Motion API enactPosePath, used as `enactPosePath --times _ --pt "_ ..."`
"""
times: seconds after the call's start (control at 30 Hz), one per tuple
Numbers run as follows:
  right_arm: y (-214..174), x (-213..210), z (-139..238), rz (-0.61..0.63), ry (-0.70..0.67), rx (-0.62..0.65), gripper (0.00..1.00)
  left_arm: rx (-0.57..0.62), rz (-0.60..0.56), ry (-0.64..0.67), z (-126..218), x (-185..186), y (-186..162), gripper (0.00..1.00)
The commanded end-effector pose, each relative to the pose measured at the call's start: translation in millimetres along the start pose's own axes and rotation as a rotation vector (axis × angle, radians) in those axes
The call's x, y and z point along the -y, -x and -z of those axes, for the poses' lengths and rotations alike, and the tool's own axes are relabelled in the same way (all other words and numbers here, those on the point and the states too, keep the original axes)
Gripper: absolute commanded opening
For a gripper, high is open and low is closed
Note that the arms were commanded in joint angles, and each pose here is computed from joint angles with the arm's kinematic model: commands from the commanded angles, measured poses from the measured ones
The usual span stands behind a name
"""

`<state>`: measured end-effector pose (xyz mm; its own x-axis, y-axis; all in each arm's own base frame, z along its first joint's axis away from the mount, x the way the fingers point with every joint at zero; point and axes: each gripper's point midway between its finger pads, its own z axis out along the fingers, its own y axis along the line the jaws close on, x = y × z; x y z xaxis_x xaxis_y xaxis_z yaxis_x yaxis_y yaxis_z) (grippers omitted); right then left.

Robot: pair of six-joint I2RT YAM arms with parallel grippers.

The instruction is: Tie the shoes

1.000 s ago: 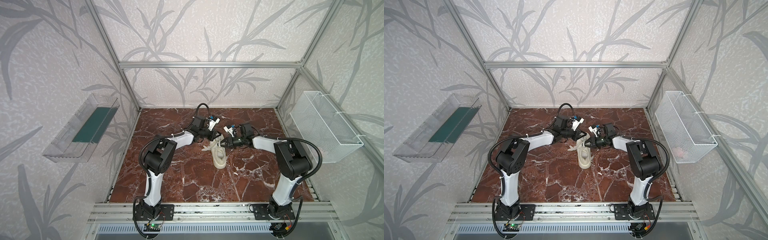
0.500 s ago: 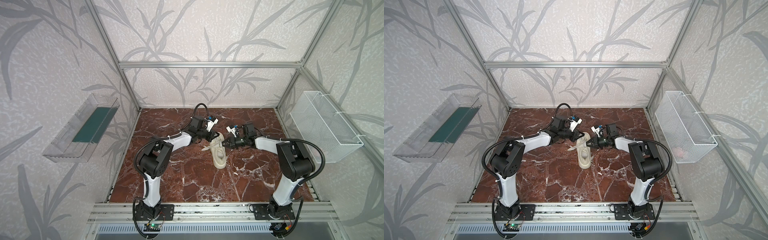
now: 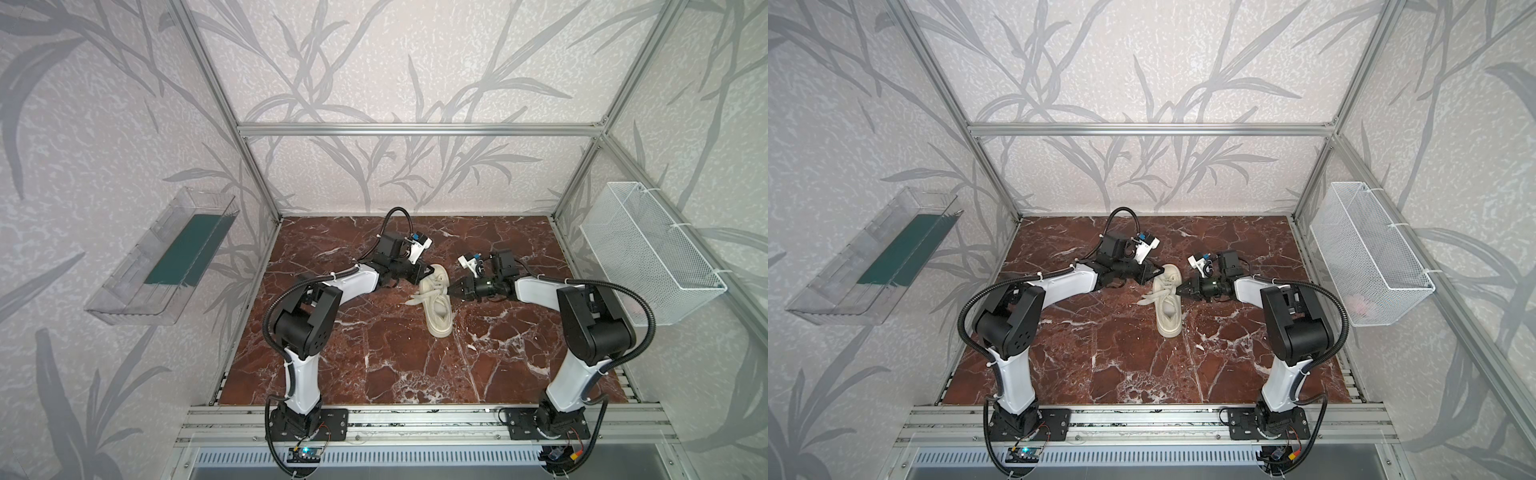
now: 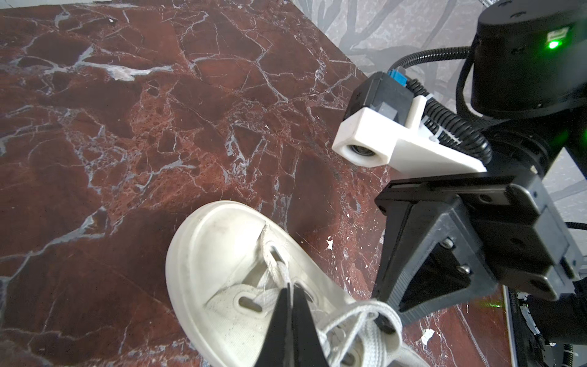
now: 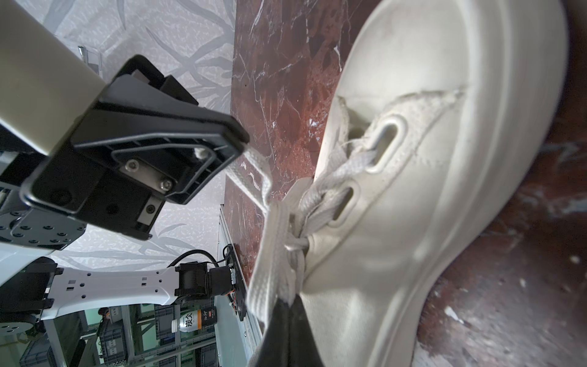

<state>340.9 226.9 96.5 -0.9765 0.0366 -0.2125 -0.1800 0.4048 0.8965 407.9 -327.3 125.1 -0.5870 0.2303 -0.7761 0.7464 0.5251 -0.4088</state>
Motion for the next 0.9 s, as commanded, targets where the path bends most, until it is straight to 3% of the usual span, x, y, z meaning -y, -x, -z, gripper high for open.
enactPosePath --times 0.0,0.87 --pt "-1 -9 9 0.019 0.020 0.013 0.00 0.032 -0.046 0.007 16 6 16 0.00" --pt "-19 5 32 -0.012 -0.002 0.046 0.00 -0.019 -0.014 0.003 17 -14 -4 0.00"
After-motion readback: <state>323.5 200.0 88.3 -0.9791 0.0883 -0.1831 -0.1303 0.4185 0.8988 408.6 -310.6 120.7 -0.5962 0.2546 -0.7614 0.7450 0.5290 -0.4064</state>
